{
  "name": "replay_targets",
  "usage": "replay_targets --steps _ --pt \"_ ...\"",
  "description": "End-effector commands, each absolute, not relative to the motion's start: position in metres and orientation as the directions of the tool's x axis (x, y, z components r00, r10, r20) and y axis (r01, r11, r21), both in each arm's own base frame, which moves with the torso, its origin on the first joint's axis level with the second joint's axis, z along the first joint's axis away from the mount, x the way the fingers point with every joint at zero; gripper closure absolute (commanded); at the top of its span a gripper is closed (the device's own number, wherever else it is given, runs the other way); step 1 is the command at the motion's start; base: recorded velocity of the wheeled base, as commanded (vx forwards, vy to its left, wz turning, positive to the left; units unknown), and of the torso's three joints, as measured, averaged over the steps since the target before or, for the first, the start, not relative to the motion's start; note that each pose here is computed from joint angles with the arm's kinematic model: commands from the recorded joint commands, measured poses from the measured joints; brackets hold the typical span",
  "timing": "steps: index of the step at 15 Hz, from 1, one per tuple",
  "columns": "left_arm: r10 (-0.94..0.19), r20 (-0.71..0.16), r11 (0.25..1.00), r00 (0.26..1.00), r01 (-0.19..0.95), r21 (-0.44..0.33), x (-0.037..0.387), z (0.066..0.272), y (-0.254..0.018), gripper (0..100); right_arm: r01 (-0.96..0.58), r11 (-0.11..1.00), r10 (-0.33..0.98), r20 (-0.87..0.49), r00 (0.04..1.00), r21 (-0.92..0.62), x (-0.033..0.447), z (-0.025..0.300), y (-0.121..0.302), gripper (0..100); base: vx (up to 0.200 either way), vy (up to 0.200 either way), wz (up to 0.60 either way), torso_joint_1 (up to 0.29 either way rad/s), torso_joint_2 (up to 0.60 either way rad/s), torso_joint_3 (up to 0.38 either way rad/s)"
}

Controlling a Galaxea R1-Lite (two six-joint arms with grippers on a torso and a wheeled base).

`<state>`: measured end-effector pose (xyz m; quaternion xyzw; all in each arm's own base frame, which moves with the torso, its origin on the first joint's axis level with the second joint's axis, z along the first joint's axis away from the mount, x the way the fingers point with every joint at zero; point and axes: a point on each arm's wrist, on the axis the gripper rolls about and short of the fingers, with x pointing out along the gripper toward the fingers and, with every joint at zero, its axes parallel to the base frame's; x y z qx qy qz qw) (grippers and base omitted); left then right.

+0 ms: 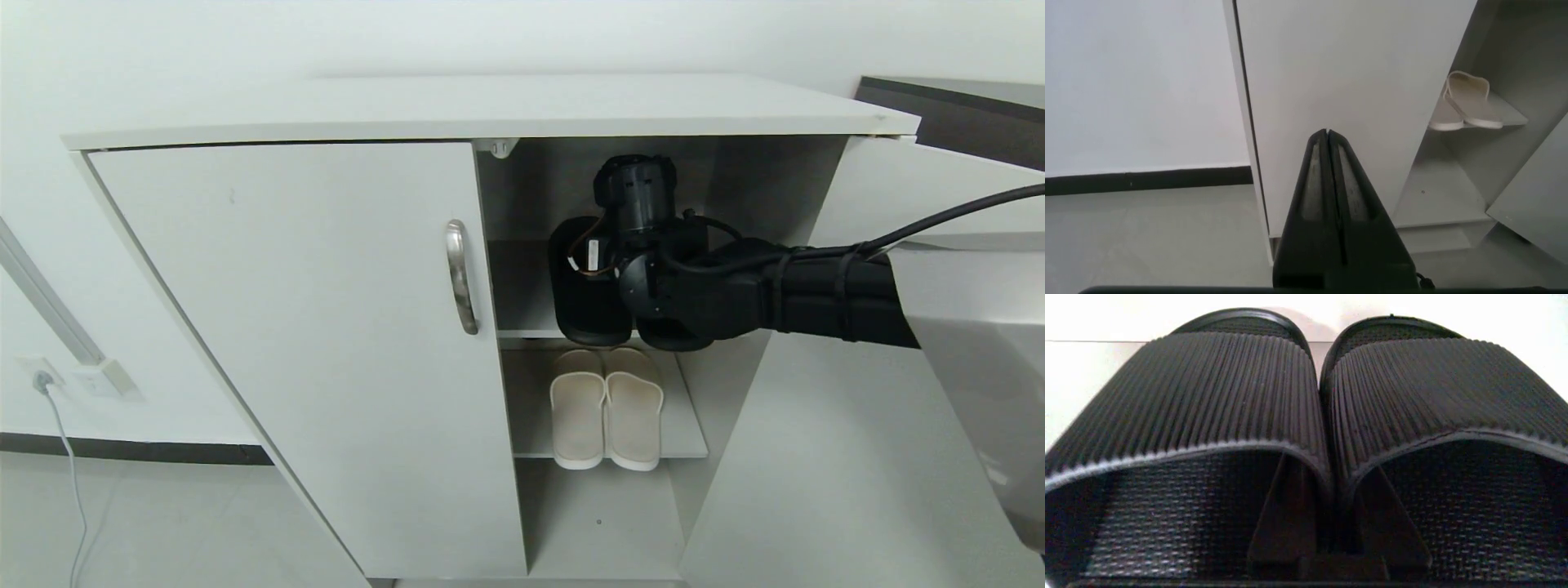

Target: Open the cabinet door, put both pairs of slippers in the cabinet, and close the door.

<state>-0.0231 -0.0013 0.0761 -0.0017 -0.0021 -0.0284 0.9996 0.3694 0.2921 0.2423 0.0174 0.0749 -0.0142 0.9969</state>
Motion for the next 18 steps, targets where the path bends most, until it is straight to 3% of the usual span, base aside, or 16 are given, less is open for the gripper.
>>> replay_targets --steps 1,7,8,18 --pt "-0.055 0.003 0.998 0.998 0.055 -0.004 -0.023 0.076 -0.001 100 0.035 0.999 -0.031 -0.160 0.987 0.024 0.376 0.232 0.296 100 0.000 0.000 0.00 0.000 0.00 0.000" --pt "-0.055 0.003 0.998 0.998 0.055 -0.004 -0.023 0.076 -0.001 100 0.031 0.999 -0.026 -0.172 0.985 0.021 0.379 0.224 0.298 100 0.000 0.000 0.00 0.000 0.00 0.000" --pt "-0.055 0.003 0.998 0.998 0.055 -0.004 -0.023 0.076 -0.001 100 0.029 0.999 -0.025 -0.172 0.985 0.021 0.380 0.224 0.298 0 0.000 0.000 0.00 0.000 0.00 0.000" --pt "-0.055 0.003 0.998 0.998 0.055 -0.004 -0.023 0.076 -0.001 100 -0.003 1.000 0.008 -0.222 0.975 0.026 0.333 0.233 0.283 0 0.000 0.000 0.00 0.000 0.00 0.000"
